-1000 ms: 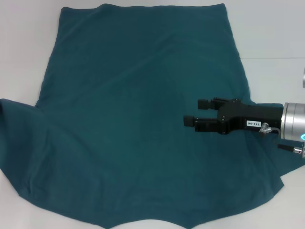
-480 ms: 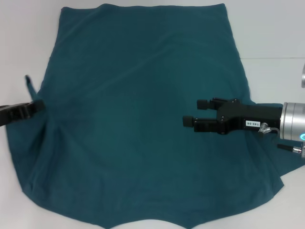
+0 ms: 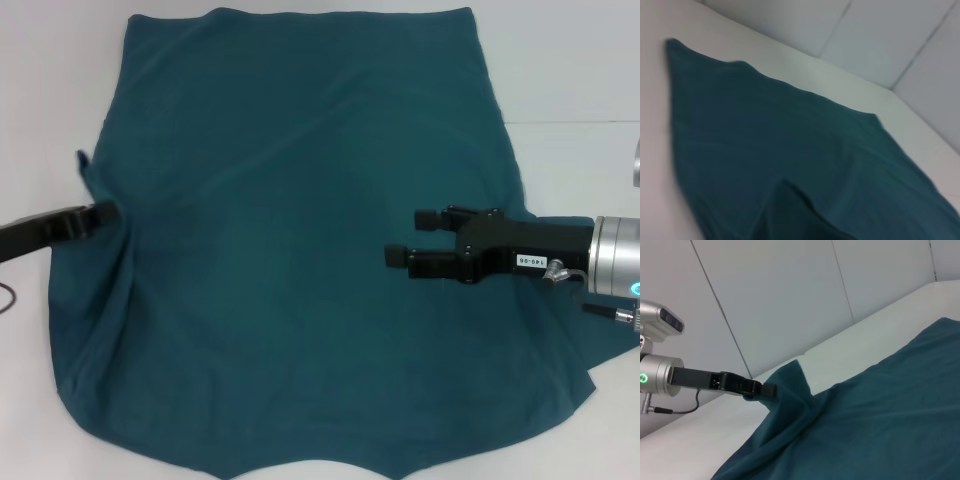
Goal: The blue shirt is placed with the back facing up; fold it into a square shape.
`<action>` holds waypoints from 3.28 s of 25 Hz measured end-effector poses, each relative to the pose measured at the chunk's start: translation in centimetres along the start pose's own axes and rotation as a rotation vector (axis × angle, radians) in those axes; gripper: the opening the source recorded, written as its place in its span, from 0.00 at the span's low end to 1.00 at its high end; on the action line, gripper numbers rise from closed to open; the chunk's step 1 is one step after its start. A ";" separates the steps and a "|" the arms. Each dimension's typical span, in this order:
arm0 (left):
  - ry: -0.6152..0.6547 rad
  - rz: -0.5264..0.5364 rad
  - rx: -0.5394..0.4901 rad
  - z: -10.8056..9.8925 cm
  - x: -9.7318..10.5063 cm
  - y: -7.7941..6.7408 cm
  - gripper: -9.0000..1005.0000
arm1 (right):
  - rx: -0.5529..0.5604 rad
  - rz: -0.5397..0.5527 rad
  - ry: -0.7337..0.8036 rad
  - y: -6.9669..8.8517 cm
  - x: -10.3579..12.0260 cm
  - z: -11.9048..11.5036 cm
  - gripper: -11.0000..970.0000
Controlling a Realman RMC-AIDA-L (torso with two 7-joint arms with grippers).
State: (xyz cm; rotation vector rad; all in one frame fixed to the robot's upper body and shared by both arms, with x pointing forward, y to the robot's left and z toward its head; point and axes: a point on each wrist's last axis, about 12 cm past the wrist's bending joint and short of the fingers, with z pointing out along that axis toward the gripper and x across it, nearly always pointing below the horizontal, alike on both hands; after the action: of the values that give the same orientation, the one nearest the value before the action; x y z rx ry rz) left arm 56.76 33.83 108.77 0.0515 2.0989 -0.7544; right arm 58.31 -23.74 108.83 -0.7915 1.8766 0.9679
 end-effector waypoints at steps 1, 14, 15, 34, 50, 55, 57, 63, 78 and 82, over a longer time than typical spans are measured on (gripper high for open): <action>-0.004 0.002 -0.012 -0.2 -0.1 0.2 0.09 | 0.001 0.001 0.000 0.0 0.0 0.0 0.95; 0.013 0.094 -0.241 -2.3 -0.9 3.3 0.11 | 0.008 0.008 0.000 -0.1 0.0 0.0 0.95; 0.008 0.102 -0.256 -2.2 -1.1 3.4 0.11 | 0.007 0.008 0.000 -0.1 0.0 0.0 0.95; -0.004 0.161 -0.256 -1.4 -2.3 2.8 0.14 | 0.011 0.012 -0.004 -0.1 0.0 -0.1 0.95; 0.089 0.133 0.005 -0.7 -3.2 -1.7 0.16 | 0.009 0.014 0.001 -0.1 0.1 0.0 0.95; 0.135 0.123 0.027 2.1 -1.4 -2.9 0.17 | 0.015 0.017 0.006 -0.1 0.3 0.1 0.95; 0.144 0.111 0.039 2.8 -0.9 -3.3 0.17 | 0.015 0.018 0.007 -0.1 0.3 0.1 0.95; 0.154 0.089 0.088 3.4 -0.5 -4.0 0.22 | 0.016 0.018 0.008 -0.1 0.3 0.1 0.94; 0.061 0.132 -0.197 2.0 0.6 0.4 0.77 | 0.021 0.022 0.001 -0.3 0.1 0.1 0.95; 0.067 0.134 -0.229 2.4 1.2 0.8 0.84 | 0.020 0.021 0.000 -0.3 0.0 0.2 0.95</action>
State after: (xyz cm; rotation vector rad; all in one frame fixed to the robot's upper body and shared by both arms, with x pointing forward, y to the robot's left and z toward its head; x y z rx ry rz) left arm 58.06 32.95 106.40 0.0917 2.2087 -0.4348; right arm 58.62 -23.72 108.72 -0.7614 1.8953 0.9606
